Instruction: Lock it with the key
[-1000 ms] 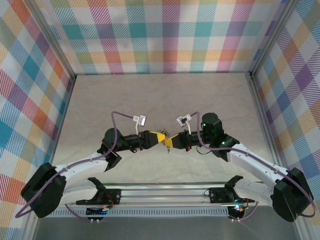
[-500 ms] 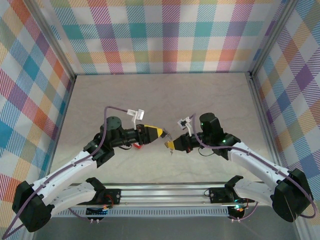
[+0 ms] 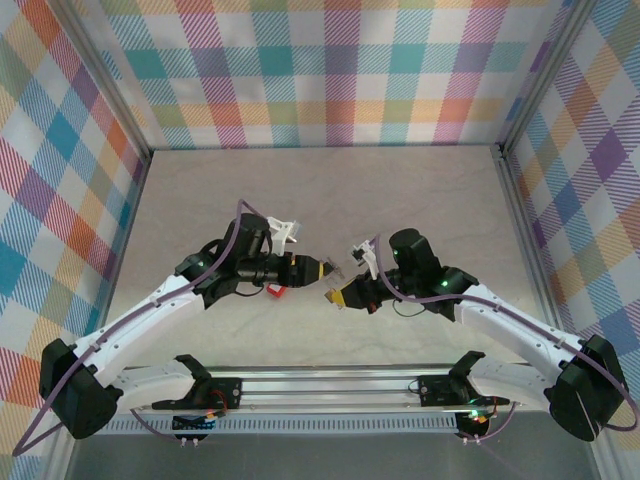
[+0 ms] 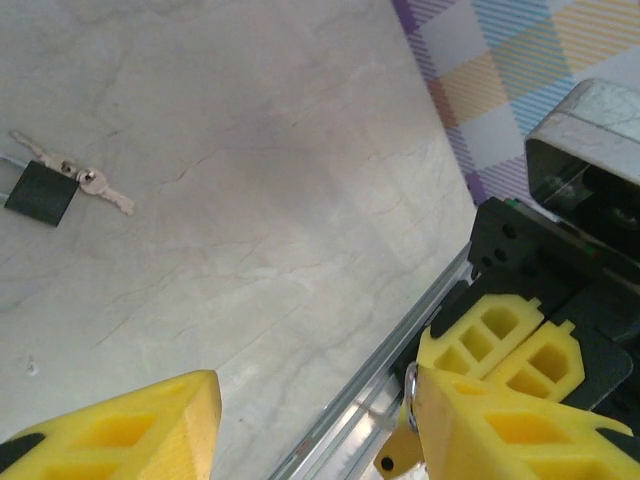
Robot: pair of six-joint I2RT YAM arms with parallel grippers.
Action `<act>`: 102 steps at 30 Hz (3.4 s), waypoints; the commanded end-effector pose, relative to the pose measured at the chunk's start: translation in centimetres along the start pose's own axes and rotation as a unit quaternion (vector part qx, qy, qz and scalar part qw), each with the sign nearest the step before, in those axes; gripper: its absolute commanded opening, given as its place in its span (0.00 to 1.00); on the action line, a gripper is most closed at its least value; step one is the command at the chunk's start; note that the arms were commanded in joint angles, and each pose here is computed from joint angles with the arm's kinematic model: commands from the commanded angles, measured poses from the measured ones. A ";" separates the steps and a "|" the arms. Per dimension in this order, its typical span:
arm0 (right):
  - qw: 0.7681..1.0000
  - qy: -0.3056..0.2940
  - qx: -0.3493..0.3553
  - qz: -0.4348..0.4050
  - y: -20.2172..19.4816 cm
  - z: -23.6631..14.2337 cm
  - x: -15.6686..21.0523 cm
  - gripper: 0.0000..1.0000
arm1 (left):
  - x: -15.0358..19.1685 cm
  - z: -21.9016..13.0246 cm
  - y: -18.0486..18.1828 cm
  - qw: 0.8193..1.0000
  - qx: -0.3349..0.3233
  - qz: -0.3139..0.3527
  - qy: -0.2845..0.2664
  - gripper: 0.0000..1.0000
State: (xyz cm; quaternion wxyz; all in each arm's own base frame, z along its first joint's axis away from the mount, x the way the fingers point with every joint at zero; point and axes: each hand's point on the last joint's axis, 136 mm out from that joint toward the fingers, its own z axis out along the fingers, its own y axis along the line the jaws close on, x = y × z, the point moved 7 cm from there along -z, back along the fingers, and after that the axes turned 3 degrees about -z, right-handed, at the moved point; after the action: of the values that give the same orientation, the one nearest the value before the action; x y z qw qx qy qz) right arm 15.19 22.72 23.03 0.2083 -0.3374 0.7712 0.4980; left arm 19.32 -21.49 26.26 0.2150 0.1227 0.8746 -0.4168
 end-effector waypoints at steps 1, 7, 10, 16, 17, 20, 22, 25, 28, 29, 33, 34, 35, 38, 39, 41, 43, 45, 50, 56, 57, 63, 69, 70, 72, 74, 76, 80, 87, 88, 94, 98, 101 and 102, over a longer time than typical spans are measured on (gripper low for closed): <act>1.000 -0.006 0.010 -0.028 0.6 -0.2 -0.9 0.00 | 0.7 -0.6 -0.2 0.999 -0.021 0.009 0.029 0.54; 0.999 0.007 0.021 -0.035 0.6 0.3 -1.0 0.00 | 0.6 -0.2 -1.5 0.998 -0.025 0.019 0.045 0.55; 0.999 0.008 0.026 -0.039 0.7 0.3 -1.0 0.00 | 0.7 0.4 -2.0 0.997 -0.030 0.025 0.060 0.56; 0.998 0.012 0.037 -0.042 0.6 0.4 -0.9 0.00 | 0.8 1.1 -2.2 0.996 -0.044 0.031 0.074 0.56; 0.998 0.012 0.038 -0.043 0.6 0.4 -0.9 0.00 | 0.8 1.2 -2.2 0.995 -0.046 0.033 0.078 0.56; 0.998 0.013 0.040 -0.045 0.6 0.4 -0.9 0.00 | 1.0 1.6 -1.9 0.993 -0.057 0.036 0.092 0.56; 0.998 0.014 0.038 -0.048 0.7 0.4 -0.9 0.00 | 1.0 2.0 -1.7 0.992 -0.066 0.037 0.101 0.55; 0.998 0.017 0.038 -0.048 0.8 0.6 -0.8 0.00 | 0.7 2.0 -1.6 0.992 -0.077 0.044 0.095 0.55; 0.998 0.021 0.040 -0.051 0.8 0.7 -0.7 0.00 | 0.1 2.0 -1.9 0.992 -0.078 0.049 0.088 0.56; 0.998 0.022 0.040 -0.051 0.8 0.8 -0.6 0.00 | 0.1 2.1 -1.9 0.992 -0.079 0.050 0.089 0.56; 0.997 0.024 0.042 -0.057 1.0 0.8 -0.5 0.00 | 0.1 2.4 -1.7 0.990 -0.085 0.049 0.097 0.56; 0.997 0.022 0.042 -0.059 1.1 0.7 -0.6 0.00 | 0.3 2.5 -1.6 0.990 -0.086 0.047 0.101 0.56; 0.997 0.022 0.042 -0.060 1.1 0.7 -0.5 0.00 | 0.4 2.6 -1.5 0.990 -0.087 0.046 0.105 0.55; 0.997 0.017 0.046 -0.064 1.2 0.6 -0.6 0.00 | 0.8 3.0 -1.2 0.988 -0.083 0.041 0.121 0.54; 0.997 0.017 0.045 -0.064 1.2 0.6 -0.6 0.00 | 1.0 3.1 -1.1 0.988 -0.083 0.040 0.124 0.54; 0.997 0.017 0.044 -0.064 1.2 0.6 -0.6 0.00 | 1.2 3.3 -0.9 0.987 -0.085 0.039 0.130 0.54; 0.997 0.016 0.044 -0.065 1.2 0.5 -0.6 0.00 | 1.3 3.3 -0.7 0.986 -0.091 0.041 0.136 0.53; 0.997 0.015 0.040 -0.067 1.4 0.5 -0.6 0.00 | 1.4 3.4 -0.5 0.985 -0.095 0.041 0.140 0.53; 0.996 0.004 0.035 -0.078 1.9 0.1 -0.6 0.00 | 1.7 3.5 -0.2 0.982 -0.103 0.040 0.152 0.51; 0.996 -0.007 0.034 -0.087 2.2 -0.3 -0.6 0.00 | 2.2 3.5 0.0 0.979 -0.103 0.039 0.169 0.44; 0.996 -0.007 0.035 -0.087 2.1 -0.3 -0.5 0.00 | 2.3 3.5 0.0 0.979 -0.100 0.038 0.172 0.43; 0.996 -0.003 0.028 -0.086 2.1 -0.2 -0.4 0.00 | 2.4 3.0 -0.3 0.979 -0.087 0.035 0.181 0.40; 0.996 0.001 0.018 -0.084 2.1 0.1 -0.3 0.00 | 2.1 2.6 -0.8 0.984 -0.052 0.012 0.167 0.47; 0.997 0.003 0.016 -0.082 2.1 0.1 -0.3 0.00 | 2.0 2.5 -0.8 0.986 -0.050 0.009 0.161 0.49; 0.997 0.007 0.013 -0.079 2.0 0.3 -0.2 0.00 | 1.6 2.2 -1.0 0.988 -0.045 0.009 0.146 0.53; 0.997 0.009 0.011 -0.078 2.0 0.3 -0.2 0.00 | 1.3 1.9 -1.1 0.990 -0.040 0.004 0.135 0.53; 0.997 0.006 0.004 -0.080 2.2 0.3 -0.2 0.00 | 1.2 1.7 -1.0 0.990 -0.036 -0.001 0.133 0.54; 0.996 -0.005 -0.009 -0.090 2.8 -0.2 -0.2 0.00 | 0.5 1.0 0.2 0.992 -0.039 -0.030 0.116 0.55; 0.991 -0.039 -0.051 -0.116 4.8 -1.5 -0.7 0.00 | -0.3 1.0 0.4 0.992 0.038 -0.088 0.088 0.60; 0.991 -0.039 -0.056 -0.116 4.9 -1.5 -0.7 0.00 | -0.4 1.1 0.3 0.991 0.047 -0.092 0.084 0.60; 0.989 -0.036 -0.092 -0.108 5.2 -0.9 -1.1 0.00 | -1.0 1.4 0.1 0.985 0.098 -0.127 0.069 0.61; 0.990 -0.038 -0.086 -0.107 4.9 -0.7 -1.4 0.00 | -1.1 1.2 -0.3 0.983 0.119 -0.128 0.064 0.61; 0.990 -0.040 -0.082 -0.105 4.8 -0.7 -1.5 0.00 | -0.9 1.0 -0.6 0.980 0.134 -0.132 0.066 0.61; 0.990 -0.043 -0.079 -0.105 4.8 -0.7 -1.7 0.00 | -0.9 1.0 -0.6 0.980 0.136 -0.132 0.066 0.61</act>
State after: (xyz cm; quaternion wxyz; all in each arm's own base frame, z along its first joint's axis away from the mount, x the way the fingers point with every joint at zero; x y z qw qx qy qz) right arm 12.73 23.77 26.70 0.2545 -0.4071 0.6955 0.5346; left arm 20.47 -22.81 25.28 0.0807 0.0570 0.8518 -0.5146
